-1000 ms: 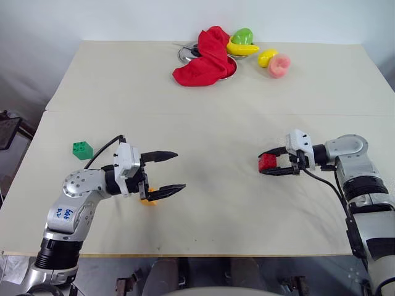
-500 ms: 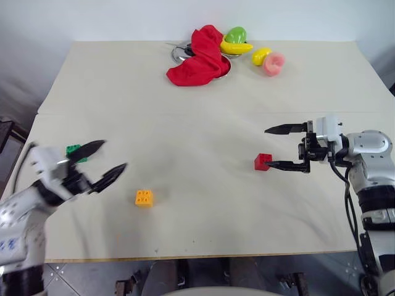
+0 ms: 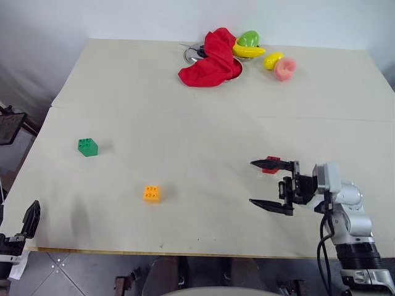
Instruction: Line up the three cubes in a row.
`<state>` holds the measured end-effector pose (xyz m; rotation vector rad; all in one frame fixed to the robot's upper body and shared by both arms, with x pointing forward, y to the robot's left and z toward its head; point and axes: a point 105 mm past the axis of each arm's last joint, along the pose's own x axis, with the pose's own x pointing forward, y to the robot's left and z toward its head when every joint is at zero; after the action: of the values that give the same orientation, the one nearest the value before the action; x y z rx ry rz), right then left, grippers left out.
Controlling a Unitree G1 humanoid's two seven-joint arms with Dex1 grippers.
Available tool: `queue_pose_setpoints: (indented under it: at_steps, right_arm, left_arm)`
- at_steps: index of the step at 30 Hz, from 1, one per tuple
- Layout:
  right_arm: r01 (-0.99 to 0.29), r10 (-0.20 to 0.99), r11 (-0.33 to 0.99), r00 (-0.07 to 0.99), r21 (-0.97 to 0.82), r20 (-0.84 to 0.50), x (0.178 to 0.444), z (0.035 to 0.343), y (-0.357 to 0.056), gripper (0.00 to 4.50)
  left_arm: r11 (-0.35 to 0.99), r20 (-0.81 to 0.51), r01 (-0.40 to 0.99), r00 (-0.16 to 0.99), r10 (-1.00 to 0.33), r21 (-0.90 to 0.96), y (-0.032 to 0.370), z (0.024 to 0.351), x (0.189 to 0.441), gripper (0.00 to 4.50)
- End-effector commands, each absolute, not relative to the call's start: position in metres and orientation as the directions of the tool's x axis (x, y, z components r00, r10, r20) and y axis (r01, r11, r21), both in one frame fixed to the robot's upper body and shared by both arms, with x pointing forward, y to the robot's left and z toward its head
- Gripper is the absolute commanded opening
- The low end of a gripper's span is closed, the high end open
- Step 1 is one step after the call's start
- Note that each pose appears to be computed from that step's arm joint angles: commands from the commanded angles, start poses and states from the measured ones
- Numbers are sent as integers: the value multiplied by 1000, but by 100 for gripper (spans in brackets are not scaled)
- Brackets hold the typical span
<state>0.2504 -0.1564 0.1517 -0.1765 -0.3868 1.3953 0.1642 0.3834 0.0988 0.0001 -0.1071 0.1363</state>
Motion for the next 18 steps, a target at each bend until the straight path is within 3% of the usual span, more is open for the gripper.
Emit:
queue_pose_setpoints:
  at_steps: [1, 8, 18]
  right_arm:
    - [-901, 976, 208, 163, -380, 147, 249, 157, -169, 448]
    - [-917, 978, 207, 187, -340, 90, 248, 153, -179, 448]
    - [-918, 976, 218, 200, -331, 88, 247, 156, -182, 448]
  left_arm:
    - [997, 154, -75, 985, 72, 15, 363, 113, 186, 450]
    - [999, 126, -38, 991, 42, -32, 327, 135, 265, 450]
    - [993, 32, -91, 995, 94, -80, 300, 129, 308, 450]
